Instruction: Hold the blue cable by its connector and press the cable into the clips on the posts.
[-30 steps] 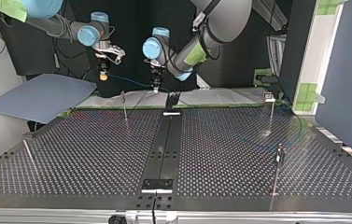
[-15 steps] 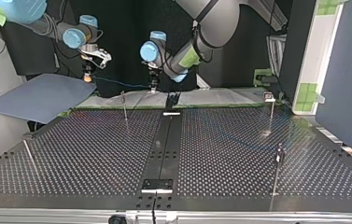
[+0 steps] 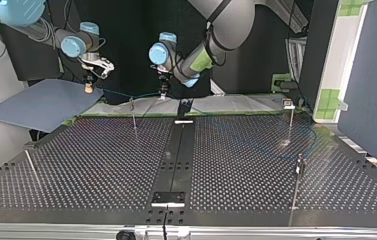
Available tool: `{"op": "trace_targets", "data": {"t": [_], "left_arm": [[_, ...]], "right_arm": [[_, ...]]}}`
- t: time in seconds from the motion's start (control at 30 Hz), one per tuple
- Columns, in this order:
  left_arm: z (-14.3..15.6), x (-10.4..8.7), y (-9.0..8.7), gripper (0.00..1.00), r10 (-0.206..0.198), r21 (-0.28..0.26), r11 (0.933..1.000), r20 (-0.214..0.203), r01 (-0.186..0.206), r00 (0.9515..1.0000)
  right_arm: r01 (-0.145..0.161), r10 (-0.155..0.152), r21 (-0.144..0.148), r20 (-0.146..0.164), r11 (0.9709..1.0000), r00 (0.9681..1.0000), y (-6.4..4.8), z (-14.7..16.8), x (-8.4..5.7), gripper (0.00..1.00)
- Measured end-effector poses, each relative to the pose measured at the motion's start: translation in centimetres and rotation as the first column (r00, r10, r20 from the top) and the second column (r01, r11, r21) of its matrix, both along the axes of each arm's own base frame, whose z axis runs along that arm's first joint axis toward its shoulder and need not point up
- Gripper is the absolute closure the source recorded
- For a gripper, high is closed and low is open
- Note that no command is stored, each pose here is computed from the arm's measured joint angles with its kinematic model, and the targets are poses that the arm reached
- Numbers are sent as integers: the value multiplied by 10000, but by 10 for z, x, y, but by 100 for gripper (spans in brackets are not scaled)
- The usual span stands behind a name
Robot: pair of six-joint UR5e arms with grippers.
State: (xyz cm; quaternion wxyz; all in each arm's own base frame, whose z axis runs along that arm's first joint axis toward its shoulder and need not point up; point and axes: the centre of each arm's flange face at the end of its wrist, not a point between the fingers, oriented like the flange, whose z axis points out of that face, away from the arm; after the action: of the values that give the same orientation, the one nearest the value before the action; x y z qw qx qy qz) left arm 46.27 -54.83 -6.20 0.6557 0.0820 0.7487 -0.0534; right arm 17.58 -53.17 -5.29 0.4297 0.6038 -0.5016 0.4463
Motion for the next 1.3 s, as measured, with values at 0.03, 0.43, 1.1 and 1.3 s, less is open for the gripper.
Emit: {"op": "trace_targets", "data": {"t": [0.03,0.43,1.1,1.3], "left_arm": [[0,-1,-1,100,-9,-6,10000,27,9,10000],[4,-9,-9,100,244,533,9982,245,-257,9994],[-7,-18,-33,100,-304,595,9978,279,287,9991],[-28,-13,-40,100,-352,335,9988,88,349,9993]], "right_arm": [[-69,69,6,14,10000,10000,-2,1,1,100],[-994,986,225,328,9948,9946,-13,5,9,100],[-823,812,69,1003,9966,9916,-32,10,-12,100],[-749,740,50,1017,9972,9921,-33,9,-16,100]]}}
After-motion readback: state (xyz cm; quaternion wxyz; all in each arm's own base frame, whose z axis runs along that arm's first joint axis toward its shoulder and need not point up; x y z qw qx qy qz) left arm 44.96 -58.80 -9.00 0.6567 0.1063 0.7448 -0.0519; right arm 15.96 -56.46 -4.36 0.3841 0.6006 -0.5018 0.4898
